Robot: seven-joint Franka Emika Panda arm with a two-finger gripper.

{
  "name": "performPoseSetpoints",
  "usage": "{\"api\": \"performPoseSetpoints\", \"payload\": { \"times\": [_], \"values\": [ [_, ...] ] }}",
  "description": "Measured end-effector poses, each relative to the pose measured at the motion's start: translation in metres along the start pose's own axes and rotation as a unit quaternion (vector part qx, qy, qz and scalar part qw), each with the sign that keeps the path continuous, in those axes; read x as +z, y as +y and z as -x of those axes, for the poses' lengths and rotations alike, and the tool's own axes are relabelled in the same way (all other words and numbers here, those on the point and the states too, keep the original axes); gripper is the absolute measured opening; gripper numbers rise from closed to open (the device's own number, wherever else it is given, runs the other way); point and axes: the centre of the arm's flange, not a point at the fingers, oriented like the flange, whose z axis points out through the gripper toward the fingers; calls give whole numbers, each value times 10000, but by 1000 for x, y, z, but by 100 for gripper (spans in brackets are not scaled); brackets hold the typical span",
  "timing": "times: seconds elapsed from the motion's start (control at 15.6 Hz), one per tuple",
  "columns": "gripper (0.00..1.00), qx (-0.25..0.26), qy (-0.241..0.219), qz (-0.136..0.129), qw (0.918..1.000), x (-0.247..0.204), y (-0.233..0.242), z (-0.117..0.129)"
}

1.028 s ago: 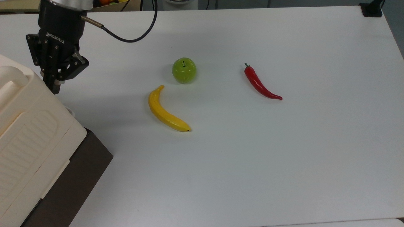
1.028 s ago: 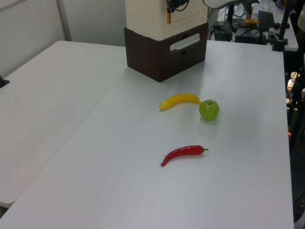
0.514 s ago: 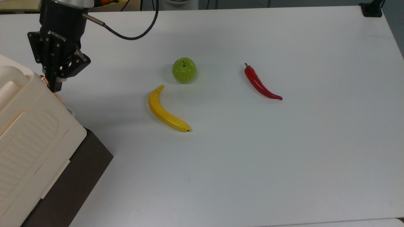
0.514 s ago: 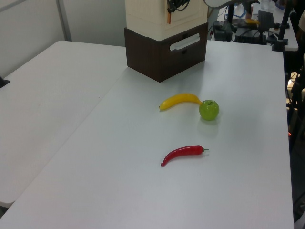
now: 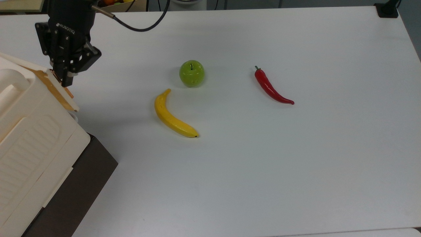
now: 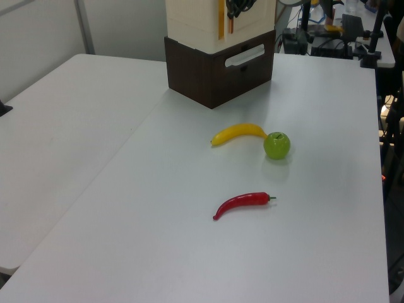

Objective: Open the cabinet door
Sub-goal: 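Pull the door edge outward, swinging the door open on its hinge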

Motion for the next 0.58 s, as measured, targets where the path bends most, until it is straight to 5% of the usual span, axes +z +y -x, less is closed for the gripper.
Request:
{"api": "performPoseSetpoints", "payload": {
  "times": [0.39,0.58],
  "values": [
    [94,41,-212,100,9997,-31,3,-1],
    [100,109,-22,31,9999,-56,8,-12]
  ]
}}
